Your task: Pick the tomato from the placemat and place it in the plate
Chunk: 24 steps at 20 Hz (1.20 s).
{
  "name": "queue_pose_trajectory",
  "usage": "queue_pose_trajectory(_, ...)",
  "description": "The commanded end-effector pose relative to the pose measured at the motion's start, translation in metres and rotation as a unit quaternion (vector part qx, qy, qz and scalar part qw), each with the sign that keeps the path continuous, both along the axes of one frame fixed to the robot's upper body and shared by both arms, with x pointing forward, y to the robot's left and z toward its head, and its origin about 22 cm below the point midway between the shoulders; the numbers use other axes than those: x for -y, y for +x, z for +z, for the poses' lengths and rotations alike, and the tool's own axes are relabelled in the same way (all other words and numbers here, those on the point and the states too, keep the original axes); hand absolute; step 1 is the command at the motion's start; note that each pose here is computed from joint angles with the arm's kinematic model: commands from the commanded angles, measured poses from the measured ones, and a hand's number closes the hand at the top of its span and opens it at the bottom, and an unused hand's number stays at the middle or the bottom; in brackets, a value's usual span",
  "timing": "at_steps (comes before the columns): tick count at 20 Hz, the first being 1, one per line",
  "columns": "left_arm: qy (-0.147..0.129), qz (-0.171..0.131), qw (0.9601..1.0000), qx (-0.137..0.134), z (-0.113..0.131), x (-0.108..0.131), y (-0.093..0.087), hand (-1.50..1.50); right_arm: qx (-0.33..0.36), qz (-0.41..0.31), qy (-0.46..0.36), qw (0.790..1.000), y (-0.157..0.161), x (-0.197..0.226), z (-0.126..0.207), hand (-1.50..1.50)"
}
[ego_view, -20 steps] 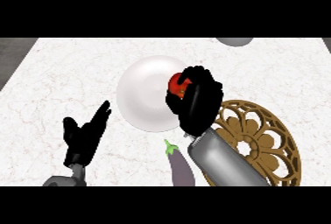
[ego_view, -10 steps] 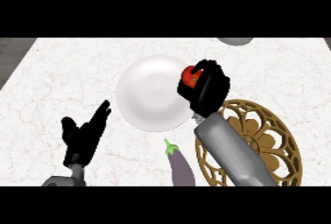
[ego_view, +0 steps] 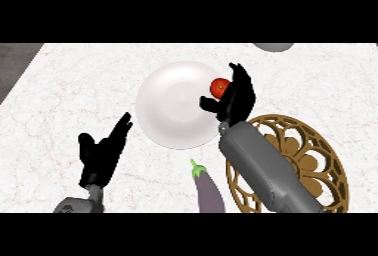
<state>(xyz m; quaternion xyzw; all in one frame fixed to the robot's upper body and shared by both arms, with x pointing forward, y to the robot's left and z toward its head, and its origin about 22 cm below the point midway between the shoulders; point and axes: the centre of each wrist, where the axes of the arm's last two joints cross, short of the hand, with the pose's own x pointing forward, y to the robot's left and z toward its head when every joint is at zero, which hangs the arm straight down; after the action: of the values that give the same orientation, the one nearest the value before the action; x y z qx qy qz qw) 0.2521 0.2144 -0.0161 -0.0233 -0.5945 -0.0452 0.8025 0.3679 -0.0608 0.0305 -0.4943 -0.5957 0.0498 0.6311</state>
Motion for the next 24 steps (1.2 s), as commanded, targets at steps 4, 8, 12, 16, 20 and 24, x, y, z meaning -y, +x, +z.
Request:
queue_pose_trajectory(4, -0.001, 0.006, 0.9995, -0.030, -0.009, 0.003, -0.008, 0.00, 0.137, 0.000, 0.096, 0.986, -0.003, -0.004, 0.001, -1.50)
queue_pose_trajectory(8, -0.017, 0.009, 0.9993, -0.033, -0.014, -0.001, -0.010, 0.00, 0.168, -0.018, 0.133, 0.977, -0.004, -0.004, -0.002, -1.50)
queue_pose_trajectory(12, -0.005, 0.028, 0.9990, -0.036, -0.019, -0.020, -0.013, 0.00, 0.165, 0.000, 0.181, 0.970, -0.024, -0.009, -0.003, -1.50)
queue_pose_trajectory(16, 0.006, 0.040, 0.9983, -0.043, -0.028, -0.041, -0.024, 0.00, 0.146, 0.064, 0.231, 0.960, -0.061, -0.023, 0.001, -1.50)
queue_pose_trajectory(20, -0.004, 0.051, 0.9977, -0.045, -0.014, -0.016, -0.018, 0.00, 0.127, 0.121, 0.237, 0.955, -0.102, -0.019, -0.012, -1.50)
queue_pose_trajectory(24, -0.005, 0.049, 0.9981, -0.037, -0.019, -0.037, -0.013, 0.00, 0.111, 0.152, 0.237, 0.953, -0.142, -0.019, -0.030, -1.50)
